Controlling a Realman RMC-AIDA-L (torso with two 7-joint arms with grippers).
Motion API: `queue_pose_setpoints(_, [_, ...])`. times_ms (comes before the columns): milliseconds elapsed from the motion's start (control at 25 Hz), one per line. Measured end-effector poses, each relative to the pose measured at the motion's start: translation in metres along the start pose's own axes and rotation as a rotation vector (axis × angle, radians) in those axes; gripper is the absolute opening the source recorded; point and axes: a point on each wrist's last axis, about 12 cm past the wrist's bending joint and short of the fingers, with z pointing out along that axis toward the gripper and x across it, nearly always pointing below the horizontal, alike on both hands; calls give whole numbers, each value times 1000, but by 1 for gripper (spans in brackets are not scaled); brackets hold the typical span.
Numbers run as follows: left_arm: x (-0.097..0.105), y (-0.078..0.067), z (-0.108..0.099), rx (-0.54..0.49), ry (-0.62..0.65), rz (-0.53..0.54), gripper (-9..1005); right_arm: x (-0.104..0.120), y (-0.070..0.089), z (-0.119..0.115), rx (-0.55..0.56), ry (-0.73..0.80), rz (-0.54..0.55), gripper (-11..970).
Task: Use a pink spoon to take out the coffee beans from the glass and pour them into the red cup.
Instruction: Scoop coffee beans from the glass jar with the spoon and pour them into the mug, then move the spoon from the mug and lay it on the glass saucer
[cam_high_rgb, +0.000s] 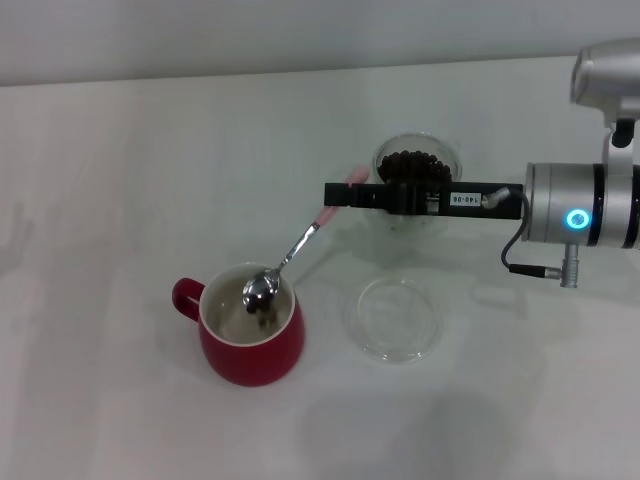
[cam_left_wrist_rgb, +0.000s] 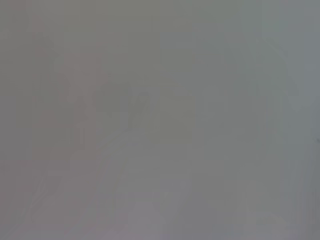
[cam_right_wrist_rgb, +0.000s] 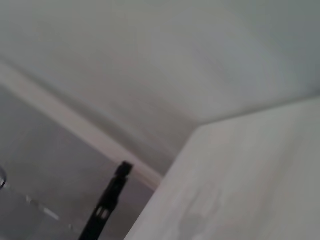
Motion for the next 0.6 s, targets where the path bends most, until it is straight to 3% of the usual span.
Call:
queue_pose_setpoints(280, [0,1,0,-9,-1,-2,894,0,8,-4,-64,-63,-220,145])
queue_pose_setpoints(600, [0,1,1,-8,0,-4,894,-1,11,-30,-113,-164,-219,144])
